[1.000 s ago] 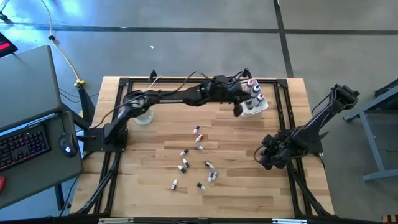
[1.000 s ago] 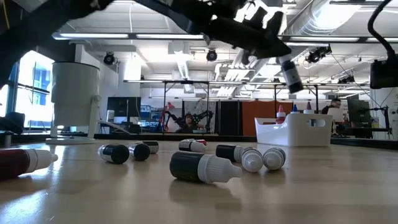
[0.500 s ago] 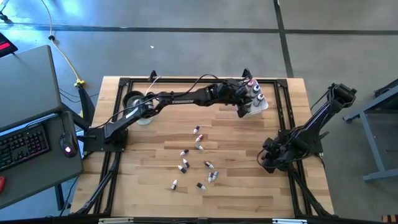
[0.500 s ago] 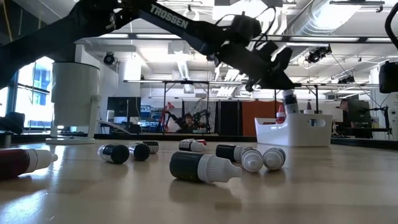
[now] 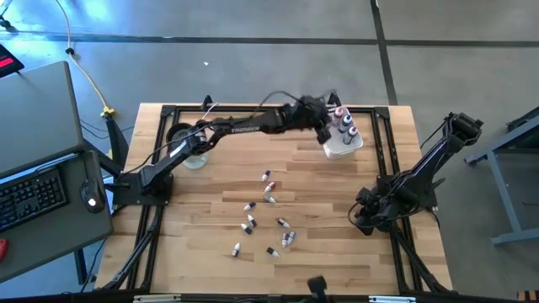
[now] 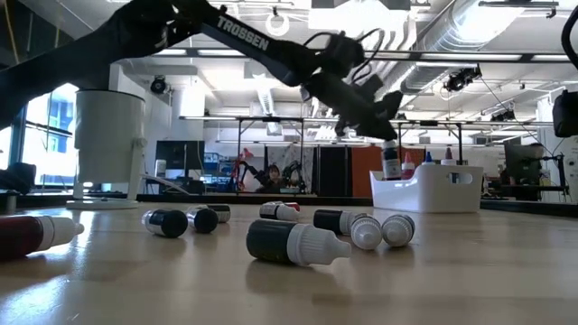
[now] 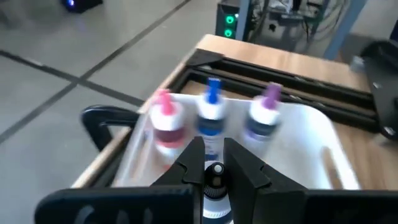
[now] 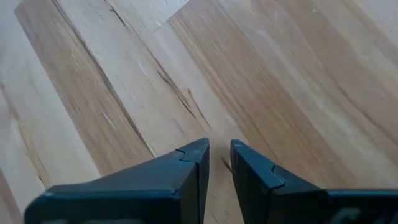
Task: Pick & Place food coloring
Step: Put the big black food coloring bottle into the white bin
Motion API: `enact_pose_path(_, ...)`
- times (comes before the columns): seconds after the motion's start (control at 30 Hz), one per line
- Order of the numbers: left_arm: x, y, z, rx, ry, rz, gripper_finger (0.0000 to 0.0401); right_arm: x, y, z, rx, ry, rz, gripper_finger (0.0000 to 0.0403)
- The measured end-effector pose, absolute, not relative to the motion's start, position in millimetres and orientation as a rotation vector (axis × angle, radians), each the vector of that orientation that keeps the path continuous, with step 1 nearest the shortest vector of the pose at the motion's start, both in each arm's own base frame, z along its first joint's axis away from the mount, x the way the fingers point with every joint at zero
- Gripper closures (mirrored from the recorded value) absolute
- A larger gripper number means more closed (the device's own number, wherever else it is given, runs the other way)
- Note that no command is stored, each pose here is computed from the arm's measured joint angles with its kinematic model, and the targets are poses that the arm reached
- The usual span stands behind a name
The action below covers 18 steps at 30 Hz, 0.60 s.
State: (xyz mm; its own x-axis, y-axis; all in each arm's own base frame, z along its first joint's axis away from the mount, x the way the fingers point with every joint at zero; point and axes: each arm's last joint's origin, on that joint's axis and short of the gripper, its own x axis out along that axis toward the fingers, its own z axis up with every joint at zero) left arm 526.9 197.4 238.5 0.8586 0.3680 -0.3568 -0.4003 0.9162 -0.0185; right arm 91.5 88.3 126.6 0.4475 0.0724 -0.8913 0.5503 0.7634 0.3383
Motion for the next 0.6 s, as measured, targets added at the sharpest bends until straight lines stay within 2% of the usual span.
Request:
enact_pose_path(0.23,508.8,240.1,239.1,-0.178,0.336,0.364,0.0367,91.5,88.4,126.7,0.666,1.085,-0.323,0.0344)
enact_pose_path(0.33,507.2,243.1,238.9,-0.184,0.336,0.347,0.0365,91.4,88.4,126.7,0.665,1.085,-0.324,0.0344)
enact_pose_path(0.6,518.2,239.5,208.6,-0.153,0.372,0.346,0.0362,91.6,88.5,126.8,0.667,1.084,-0.323,0.0344)
